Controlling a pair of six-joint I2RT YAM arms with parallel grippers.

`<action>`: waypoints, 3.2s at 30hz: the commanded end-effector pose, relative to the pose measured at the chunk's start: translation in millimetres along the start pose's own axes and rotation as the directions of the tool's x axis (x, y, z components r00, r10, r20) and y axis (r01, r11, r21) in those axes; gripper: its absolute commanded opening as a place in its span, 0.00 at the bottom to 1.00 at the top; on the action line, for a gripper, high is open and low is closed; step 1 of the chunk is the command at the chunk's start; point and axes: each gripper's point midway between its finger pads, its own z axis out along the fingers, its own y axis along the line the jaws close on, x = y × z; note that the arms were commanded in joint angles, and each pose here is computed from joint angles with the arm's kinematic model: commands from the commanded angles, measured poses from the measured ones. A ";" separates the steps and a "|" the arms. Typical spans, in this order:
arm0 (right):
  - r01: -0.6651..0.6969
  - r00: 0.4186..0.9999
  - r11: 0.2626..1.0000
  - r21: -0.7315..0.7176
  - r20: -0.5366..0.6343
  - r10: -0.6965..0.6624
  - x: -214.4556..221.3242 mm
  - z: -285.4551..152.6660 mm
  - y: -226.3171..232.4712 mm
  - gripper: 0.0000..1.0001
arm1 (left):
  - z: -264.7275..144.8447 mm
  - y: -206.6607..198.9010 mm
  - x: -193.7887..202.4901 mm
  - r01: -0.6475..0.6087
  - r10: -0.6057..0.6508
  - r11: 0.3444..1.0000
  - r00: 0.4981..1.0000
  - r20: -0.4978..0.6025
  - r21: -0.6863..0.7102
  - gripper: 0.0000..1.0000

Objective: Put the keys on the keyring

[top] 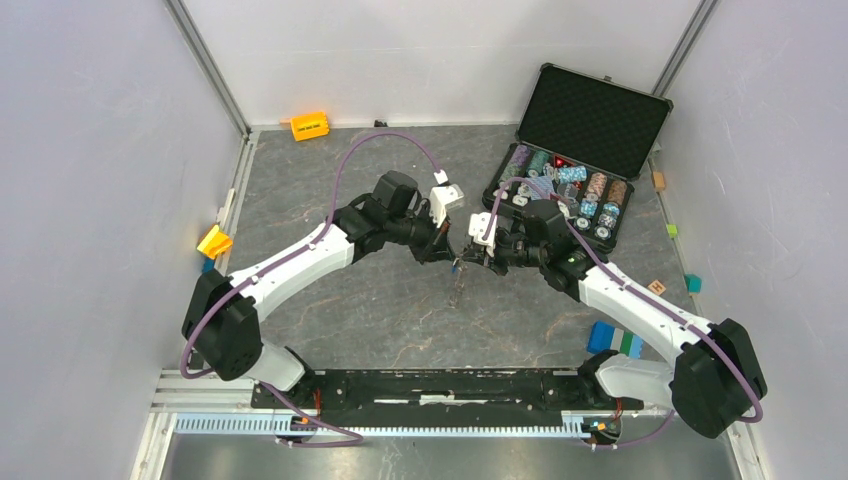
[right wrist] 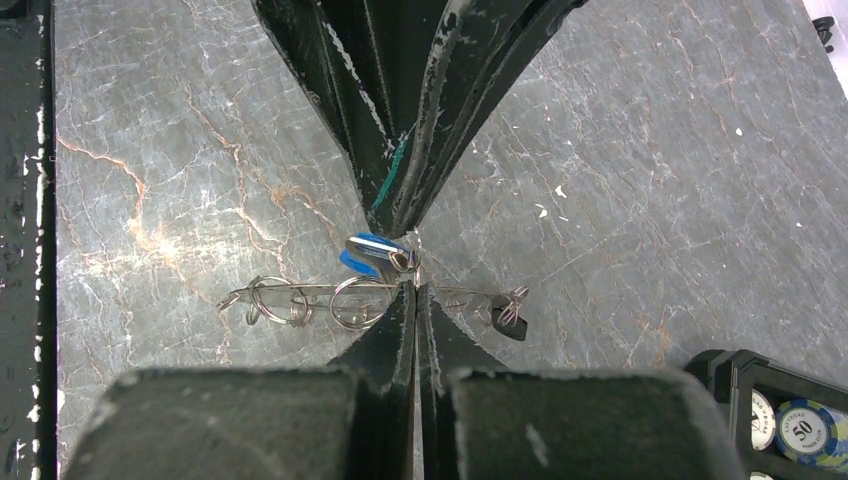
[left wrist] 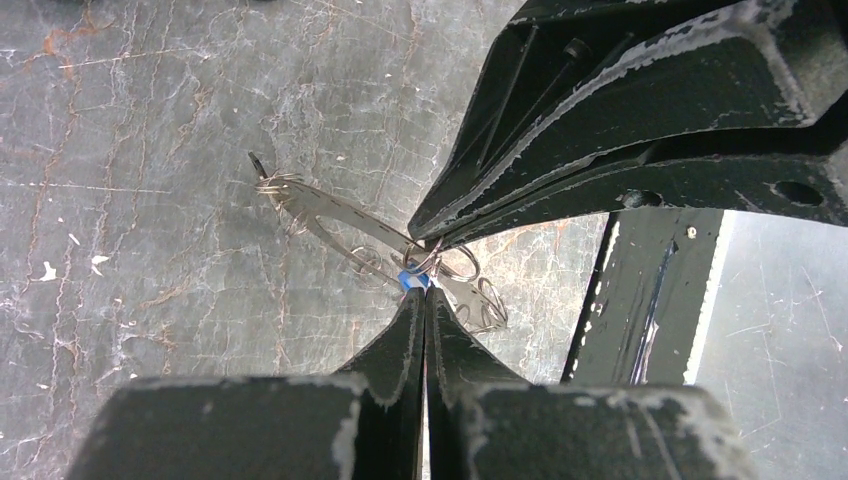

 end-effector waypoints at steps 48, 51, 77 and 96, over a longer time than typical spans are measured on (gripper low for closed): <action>0.053 0.991 0.999 -0.007 0.124 -0.052 -33.9 -3.7 -1.9 0.00 | 1.2 -0.5 -6.4 -0.033 0.029 0.995 0.999 0.036 0.096 0.23; 0.049 0.991 0.999 -0.008 0.128 -0.048 -34.6 -4.7 -2.1 0.00 | -6.5 4.1 -4.7 -0.069 0.067 0.995 0.997 0.032 0.076 0.34; 0.013 0.974 0.994 -0.106 0.225 0.011 -51.6 -5.8 13.0 0.00 | -16.8 -12.7 -12.0 -0.578 0.544 0.792 0.814 0.203 0.197 0.57; -0.004 0.972 0.994 -0.107 0.233 0.029 -50.3 -7.9 12.4 0.00 | -11.5 -16.3 -8.5 -0.583 0.536 0.784 0.808 0.243 0.211 0.35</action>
